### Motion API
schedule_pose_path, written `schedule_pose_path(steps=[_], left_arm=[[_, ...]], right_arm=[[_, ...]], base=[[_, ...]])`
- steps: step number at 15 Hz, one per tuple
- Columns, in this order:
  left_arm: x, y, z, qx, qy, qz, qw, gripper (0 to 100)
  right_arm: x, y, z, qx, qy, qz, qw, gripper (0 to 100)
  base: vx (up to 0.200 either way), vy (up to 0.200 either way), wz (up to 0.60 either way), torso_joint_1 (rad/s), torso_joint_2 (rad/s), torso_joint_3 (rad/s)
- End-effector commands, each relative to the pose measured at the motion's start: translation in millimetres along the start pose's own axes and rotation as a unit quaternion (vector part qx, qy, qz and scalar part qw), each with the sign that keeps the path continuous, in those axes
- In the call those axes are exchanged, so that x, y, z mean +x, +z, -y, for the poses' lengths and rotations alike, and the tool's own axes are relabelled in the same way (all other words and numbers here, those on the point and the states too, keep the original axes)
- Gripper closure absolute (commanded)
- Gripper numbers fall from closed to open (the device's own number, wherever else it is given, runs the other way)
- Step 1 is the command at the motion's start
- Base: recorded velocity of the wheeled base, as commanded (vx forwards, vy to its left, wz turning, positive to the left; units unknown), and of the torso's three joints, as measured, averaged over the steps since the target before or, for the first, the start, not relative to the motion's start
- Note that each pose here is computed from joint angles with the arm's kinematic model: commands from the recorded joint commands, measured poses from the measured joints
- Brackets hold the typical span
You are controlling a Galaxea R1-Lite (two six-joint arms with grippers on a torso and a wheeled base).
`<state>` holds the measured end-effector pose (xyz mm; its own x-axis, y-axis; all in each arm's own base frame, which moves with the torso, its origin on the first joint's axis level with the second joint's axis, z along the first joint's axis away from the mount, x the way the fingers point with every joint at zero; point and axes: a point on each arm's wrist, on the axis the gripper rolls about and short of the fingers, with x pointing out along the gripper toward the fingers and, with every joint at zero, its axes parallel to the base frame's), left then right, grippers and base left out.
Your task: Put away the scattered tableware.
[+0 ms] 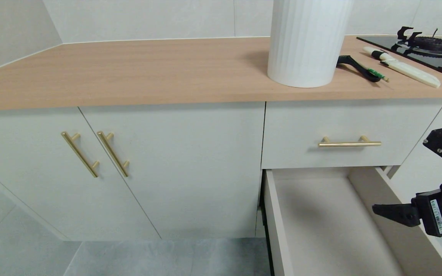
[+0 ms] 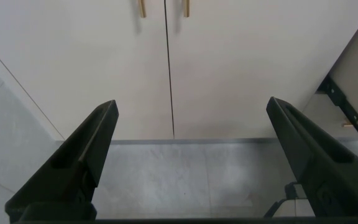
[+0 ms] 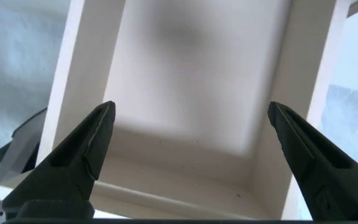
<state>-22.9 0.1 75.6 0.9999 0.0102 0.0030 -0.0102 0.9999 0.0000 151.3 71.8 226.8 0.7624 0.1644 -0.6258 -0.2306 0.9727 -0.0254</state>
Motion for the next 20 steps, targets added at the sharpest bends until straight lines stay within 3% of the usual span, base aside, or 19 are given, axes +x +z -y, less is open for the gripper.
schedule_pose_path(steps=[1,4,9,15,17,19,20], left_arm=[[0.1,0.2,0.0,0.0,0.0,0.0,1.0,0],[0.1,0.2,0.0,0.0,0.0,0.0,1.0,0],[0.1,0.0,0.0,0.0,0.0,-0.001,1.0,0],[0.1,0.0,0.0,0.0,0.0,-0.001,1.0,0],[0.1,0.2,0.0,0.0,0.0,0.0,1.0,0],[0.1,0.0,0.0,0.0,0.0,-0.001,1.0,0],[0.1,0.0,0.0,0.0,0.0,-0.001,1.0,0]], right_arm=[[-1.5,-0.1,0.3,0.001,0.001,0.003,1.0,0],[-0.6,0.0,0.1,0.0,0.0,0.002,1.0,0],[-0.2,0.0,0.1,0.0,-0.001,0.001,1.0,0],[0.1,2.3,-0.3,0.003,0.0,0.015,1.0,0],[1.4,13.5,-1.2,0.004,-0.007,0.05,0.999,0],[3.8,40.7,-0.3,0.014,-0.032,0.084,0.996,0],[5.1,67.8,1.0,0.022,-0.04,0.094,0.995,0]], base=[[0.0,0.0,0.0,0.139,-0.31,-0.207],[0.0,0.0,0.0,0.17,-0.19,-0.248],[0.0,0.0,0.0,0.094,-0.57,-0.256],[0.0,0.0,0.0,0.273,-0.44,-0.242],[0.0,0.0,0.0,0.068,-0.12,-0.063],[0.0,0.0,0.0,0.013,-0.03,-0.011],[0.0,0.0,0.0,0.0,0.0,0.0]])
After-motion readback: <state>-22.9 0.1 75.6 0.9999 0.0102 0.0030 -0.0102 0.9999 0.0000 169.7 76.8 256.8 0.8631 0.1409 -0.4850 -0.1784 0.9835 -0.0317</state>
